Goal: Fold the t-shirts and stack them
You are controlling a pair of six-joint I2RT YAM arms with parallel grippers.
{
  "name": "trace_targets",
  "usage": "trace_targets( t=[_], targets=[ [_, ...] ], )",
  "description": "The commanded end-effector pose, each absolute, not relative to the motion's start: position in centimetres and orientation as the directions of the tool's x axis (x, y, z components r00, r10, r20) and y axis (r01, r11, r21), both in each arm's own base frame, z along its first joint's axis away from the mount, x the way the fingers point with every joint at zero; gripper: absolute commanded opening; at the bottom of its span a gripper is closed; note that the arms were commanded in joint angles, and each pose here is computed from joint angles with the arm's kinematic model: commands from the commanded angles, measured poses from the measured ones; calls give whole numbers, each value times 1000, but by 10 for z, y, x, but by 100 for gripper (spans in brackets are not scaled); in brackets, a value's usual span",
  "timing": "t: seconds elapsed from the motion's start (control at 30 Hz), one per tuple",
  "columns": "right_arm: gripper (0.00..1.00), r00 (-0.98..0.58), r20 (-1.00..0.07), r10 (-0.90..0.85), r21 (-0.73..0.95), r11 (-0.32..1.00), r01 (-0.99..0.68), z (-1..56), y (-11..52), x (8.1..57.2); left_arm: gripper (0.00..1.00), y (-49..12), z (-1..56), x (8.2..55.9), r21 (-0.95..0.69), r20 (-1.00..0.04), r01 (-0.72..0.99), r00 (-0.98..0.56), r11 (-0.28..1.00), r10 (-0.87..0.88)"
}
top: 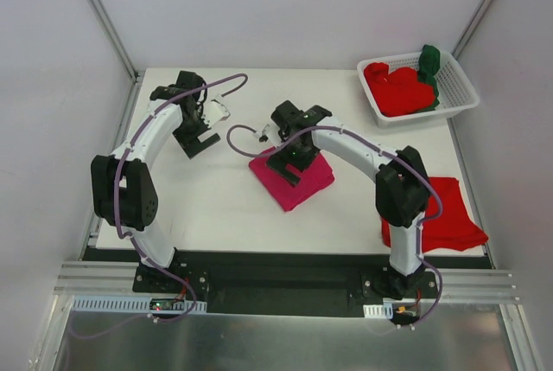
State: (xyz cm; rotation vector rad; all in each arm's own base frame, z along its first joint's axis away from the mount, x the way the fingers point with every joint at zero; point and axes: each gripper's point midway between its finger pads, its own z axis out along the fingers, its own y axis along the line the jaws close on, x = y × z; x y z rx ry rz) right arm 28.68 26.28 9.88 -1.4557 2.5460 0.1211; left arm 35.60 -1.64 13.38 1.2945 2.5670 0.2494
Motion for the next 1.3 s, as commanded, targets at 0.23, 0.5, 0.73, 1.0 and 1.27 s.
trace_targets(
  t=[0.23, 0.5, 0.73, 1.0, 1.27],
  targets=[
    [100, -450, -288, -846, -176, 508, -843, 54, 300, 312, 100, -11, 150, 348, 299, -142, 769, -550, 565, 823],
    [100, -417, -265, -870, -218, 475, -852, 36, 305, 327, 99, 7, 155, 331, 300, -141, 748, -578, 591, 803],
    [100, -347, -132, -928, -192, 368, -910, 18, 281, 321, 99, 13, 155, 322, 302, -138, 741, -589, 600, 796],
    [100, -184, -63, -981, -127, 191, -973, 12, 259, 312, 99, 12, 156, 325, 294, -150, 738, -593, 608, 791],
    [100, -89, -15, -996, -93, 90, -992, 17, 239, 319, 99, 10, 158, 327, 294, -163, 734, -593, 612, 789]
  ],
)
